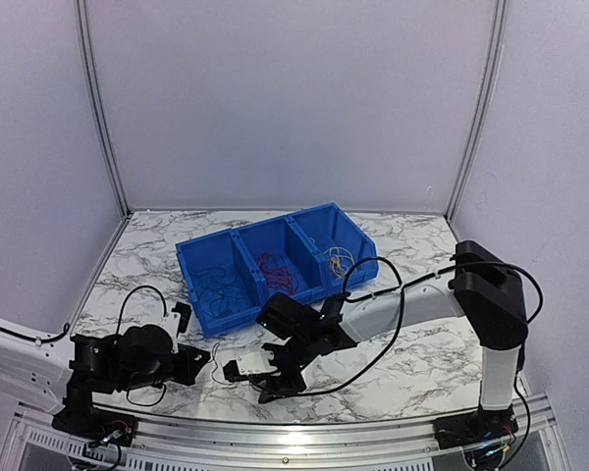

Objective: Untangle the cables

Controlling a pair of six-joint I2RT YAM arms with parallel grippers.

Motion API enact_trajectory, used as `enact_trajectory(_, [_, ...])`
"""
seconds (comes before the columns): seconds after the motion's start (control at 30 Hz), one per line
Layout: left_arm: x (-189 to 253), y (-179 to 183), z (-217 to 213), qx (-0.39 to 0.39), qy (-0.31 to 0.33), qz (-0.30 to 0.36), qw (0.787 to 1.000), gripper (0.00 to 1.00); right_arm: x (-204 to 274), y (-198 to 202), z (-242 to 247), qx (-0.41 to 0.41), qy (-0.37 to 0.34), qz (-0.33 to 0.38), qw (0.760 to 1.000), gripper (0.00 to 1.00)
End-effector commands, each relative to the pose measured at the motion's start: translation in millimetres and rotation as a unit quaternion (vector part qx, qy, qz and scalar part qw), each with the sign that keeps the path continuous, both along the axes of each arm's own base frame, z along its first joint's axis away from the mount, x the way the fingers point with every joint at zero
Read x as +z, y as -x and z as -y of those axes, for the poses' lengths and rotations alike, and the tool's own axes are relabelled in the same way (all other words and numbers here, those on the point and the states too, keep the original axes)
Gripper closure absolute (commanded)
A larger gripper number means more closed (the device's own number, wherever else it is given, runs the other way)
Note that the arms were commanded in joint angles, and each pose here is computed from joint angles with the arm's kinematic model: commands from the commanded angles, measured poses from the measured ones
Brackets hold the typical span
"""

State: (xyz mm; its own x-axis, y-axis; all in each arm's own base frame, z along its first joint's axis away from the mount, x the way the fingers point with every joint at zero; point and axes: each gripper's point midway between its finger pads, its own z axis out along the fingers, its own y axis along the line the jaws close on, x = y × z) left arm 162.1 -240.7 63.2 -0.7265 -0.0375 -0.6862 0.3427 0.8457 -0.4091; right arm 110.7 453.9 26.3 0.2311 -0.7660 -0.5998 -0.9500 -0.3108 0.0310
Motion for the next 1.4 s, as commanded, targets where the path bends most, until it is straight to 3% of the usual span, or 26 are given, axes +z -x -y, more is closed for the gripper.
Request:
enact_trajectory(0.0, [27, -6, -4, 0.010, -0.003, 0.029, 1.000, 1.00, -6, 4, -8, -0.005, 0.017, -0.024, 1.000, 0.49])
enact_trajectory(0.2, [135, -22, -18, 0.030, -0.005, 0.118, 0.993, 1.00, -16, 18, -2, 0.009, 0.034, -0.068, 0.997, 0.55])
enact_trajectory(0.4, [258, -30, -53, 0.070, 0.004, 0.207, 0.976, 1.00, -24, 21, 7, 0.006, 0.046, -0.084, 0.995, 0.51])
enact_trajectory(0.73, [416, -29, -75, 0.077, 0.028, 0.310, 0.947, 1.00, -36, 4, 25, -0.027, 0.069, -0.122, 0.990, 0.48])
enact_trajectory(1.1, [500, -33, -59, 0.062, 0.025, 0.374, 0.925, 1.00, -44, -20, 38, -0.061, 0.078, -0.123, 0.987, 0.51])
enact_trajectory(1.37, [545, -30, -85, 0.094, 0.024, 0.417, 0.904, 1.00, -49, -26, 44, -0.069, 0.084, -0.124, 0.986, 0.54])
